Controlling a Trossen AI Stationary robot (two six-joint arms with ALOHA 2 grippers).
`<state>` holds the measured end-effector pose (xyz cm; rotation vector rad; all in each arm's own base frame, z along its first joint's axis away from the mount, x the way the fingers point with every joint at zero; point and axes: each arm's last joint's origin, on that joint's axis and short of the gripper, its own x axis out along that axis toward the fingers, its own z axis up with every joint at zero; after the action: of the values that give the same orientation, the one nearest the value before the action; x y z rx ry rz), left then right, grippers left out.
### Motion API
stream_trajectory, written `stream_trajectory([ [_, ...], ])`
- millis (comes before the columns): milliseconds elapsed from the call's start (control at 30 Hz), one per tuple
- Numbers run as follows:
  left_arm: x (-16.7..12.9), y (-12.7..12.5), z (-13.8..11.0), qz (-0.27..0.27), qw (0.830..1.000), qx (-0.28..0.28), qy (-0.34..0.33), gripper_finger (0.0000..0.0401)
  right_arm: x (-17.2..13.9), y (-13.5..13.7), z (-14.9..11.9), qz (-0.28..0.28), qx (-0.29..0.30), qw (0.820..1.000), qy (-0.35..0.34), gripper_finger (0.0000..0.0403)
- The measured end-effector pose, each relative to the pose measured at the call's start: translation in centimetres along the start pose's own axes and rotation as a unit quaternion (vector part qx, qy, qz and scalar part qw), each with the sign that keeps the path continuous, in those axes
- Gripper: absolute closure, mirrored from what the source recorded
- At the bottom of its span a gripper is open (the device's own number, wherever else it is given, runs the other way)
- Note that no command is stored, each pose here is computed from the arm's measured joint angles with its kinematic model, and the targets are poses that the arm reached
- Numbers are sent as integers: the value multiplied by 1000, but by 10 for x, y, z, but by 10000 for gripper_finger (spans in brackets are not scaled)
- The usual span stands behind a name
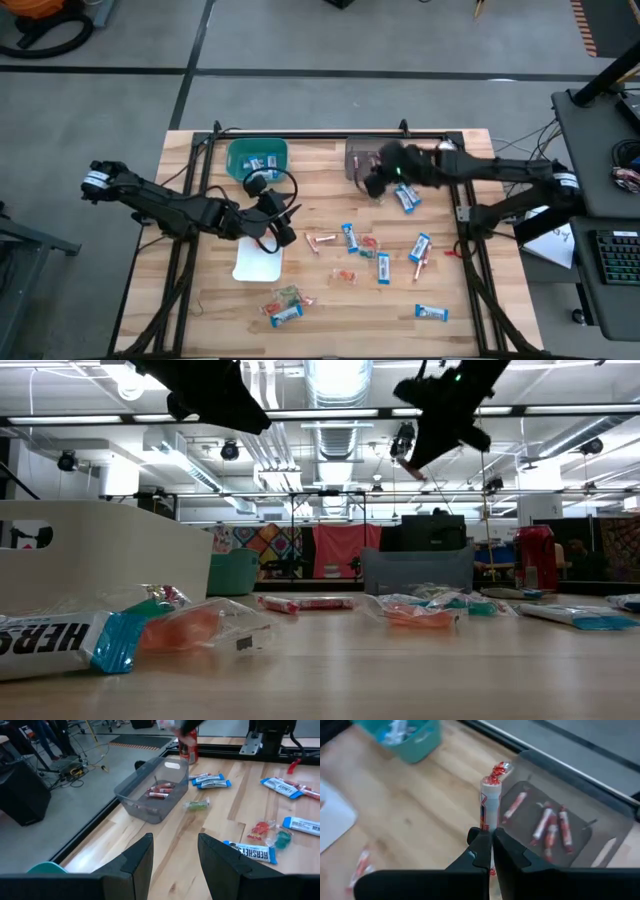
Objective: Sort candy
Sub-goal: Put the transparent candy rolls into the black bin
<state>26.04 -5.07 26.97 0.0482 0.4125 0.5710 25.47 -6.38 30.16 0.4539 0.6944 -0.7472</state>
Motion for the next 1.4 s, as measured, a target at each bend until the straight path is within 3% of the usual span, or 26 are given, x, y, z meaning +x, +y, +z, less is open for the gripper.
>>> stream_trajectory([
  [133,0,0,0,-1,1000,0,0,262,22,-19,17,-2,21,1000,16,394],
  [333,0,0,0,-1,1000,0,0,262,56,-41,29,-50,35,997,44,394],
  [800,0,0,0,-1,1000,0,-3,262,144,-69,30,-63,75,983,157,394],
  [1400,1,0,-4,1,1000,7,4,262,174,-72,22,-73,70,974,202,394],
])
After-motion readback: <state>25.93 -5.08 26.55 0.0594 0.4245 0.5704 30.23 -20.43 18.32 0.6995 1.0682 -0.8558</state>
